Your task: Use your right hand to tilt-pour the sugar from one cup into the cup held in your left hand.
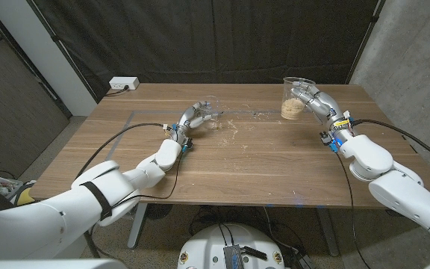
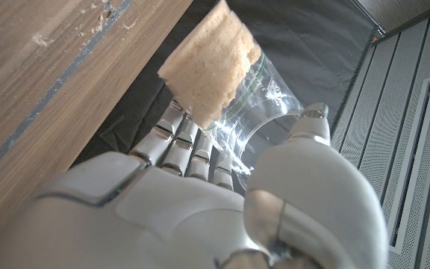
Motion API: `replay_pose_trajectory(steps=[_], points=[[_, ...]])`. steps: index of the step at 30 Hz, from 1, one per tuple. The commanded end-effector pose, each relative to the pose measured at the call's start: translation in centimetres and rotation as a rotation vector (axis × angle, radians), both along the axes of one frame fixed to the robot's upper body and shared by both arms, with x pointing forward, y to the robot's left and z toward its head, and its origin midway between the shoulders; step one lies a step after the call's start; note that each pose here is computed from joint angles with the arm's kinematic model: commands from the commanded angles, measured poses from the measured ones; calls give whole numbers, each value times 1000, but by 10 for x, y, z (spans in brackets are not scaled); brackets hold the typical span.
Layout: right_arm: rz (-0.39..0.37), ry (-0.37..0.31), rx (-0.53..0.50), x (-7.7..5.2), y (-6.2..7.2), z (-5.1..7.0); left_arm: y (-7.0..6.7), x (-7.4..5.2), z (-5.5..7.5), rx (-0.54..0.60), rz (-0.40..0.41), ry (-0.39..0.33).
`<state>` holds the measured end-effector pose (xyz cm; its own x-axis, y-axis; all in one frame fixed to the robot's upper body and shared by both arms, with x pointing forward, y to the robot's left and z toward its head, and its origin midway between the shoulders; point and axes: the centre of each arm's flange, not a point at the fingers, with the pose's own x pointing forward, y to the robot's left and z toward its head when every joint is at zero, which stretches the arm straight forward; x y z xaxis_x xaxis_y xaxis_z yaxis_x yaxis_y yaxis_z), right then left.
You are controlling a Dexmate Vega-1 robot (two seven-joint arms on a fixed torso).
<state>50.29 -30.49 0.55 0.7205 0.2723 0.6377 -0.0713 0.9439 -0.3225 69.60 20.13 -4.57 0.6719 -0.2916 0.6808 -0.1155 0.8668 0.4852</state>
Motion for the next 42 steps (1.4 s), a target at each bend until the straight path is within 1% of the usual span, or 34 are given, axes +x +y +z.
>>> replay_pose_trajectory(steps=[1,6,11,14,17,23,27,33,39,42], points=[[-9,19,-16,-4,6,2,2,-20,1,9,-51,-111],[-9,23,-14,-3,8,3,4,-27,1,-7,-68,-142],[-7,26,-14,-2,9,3,7,-34,4,-20,-78,-187],[-6,26,-19,-2,9,3,11,-35,3,-43,-78,-186],[-8,31,-12,-2,9,3,13,-38,6,-52,-85,-204],[-7,36,-9,-1,8,3,15,-46,18,-42,-99,-269],[-5,38,-11,0,7,3,18,-52,29,-38,-97,-292],[-4,40,-8,2,6,4,21,-58,46,-23,-78,-283],[-5,45,-5,2,4,5,20,-58,54,-16,-68,-268],[-6,47,-7,2,2,8,18,-56,59,-16,-70,-254]])
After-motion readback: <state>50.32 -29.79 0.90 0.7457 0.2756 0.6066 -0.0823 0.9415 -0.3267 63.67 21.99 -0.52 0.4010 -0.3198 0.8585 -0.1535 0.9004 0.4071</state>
